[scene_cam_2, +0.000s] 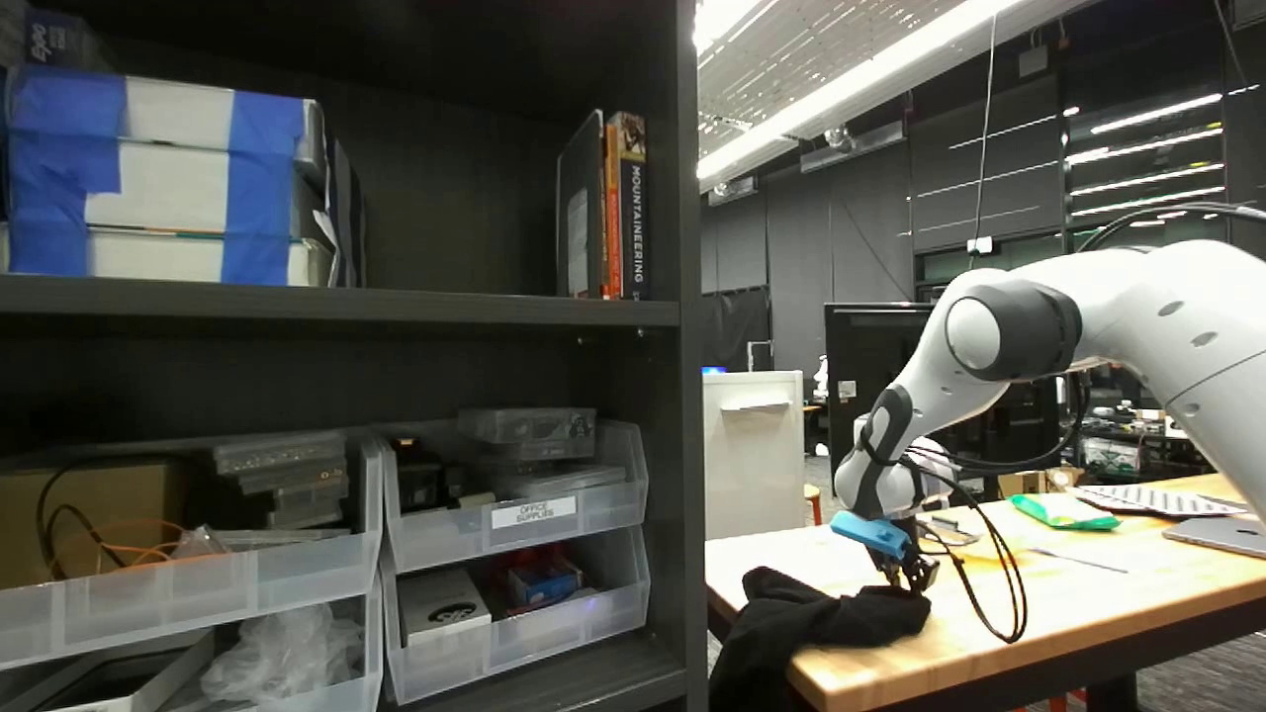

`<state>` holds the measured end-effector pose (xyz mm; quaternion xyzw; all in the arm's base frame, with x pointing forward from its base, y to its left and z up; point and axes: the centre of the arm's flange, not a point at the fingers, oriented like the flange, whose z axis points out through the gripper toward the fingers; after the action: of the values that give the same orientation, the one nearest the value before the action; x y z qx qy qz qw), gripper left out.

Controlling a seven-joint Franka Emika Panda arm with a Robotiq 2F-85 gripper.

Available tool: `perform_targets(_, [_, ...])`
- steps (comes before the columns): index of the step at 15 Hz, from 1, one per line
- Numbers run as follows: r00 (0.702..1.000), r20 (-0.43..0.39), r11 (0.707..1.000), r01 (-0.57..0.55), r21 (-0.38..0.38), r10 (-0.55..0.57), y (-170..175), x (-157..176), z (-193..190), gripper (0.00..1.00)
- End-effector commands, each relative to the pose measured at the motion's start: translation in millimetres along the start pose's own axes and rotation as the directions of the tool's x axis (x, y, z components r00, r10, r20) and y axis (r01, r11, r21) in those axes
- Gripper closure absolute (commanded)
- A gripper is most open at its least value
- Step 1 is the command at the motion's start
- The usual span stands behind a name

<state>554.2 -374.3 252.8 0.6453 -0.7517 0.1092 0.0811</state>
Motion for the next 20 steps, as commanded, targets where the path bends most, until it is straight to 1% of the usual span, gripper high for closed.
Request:
perform_targets(1, [0.999, 0.017, 0.999, -0.049, 0.02, 0.049, 0, 5, -1, 0.91])
perform_targets(2, [0.998, 0.023, 0.998, -0.062, 0.025, 0.062, -1, 7, -2, 1.0])
perform_targets(4, [0.994, 0.007, 0.992, -0.105, 0.07, 0.105, -2, 11, -4, 1.0])
perform_targets(6, [0.983, -0.048, 0.97, -0.169, 0.173, 0.179, -14, 29, -5, 1.0])
perform_targets(9, [0.943, -0.088, 0.926, -0.294, 0.235, 0.322, -46, 84, 4, 0.99])
perform_targets(10, [0.925, -0.097, 0.909, -0.336, 0.245, 0.368, -55, 111, 10, 0.99])
perform_targets(12, [0.881, -0.121, 0.87, -0.414, 0.269, 0.457, -59, 149, 19, 0.99])
perform_targets(15, [0.799, -0.165, 0.799, -0.516, 0.309, 0.579, -57, 207, 39, 0.99])
perform_targets(18, [0.696, -0.207, 0.718, -0.607, 0.34, 0.687, -50, 256, 64, 0.99])
perform_targets(20, [0.617, -0.235, 0.658, -0.667, 0.351, 0.751, -48, 283, 77, 0.99])
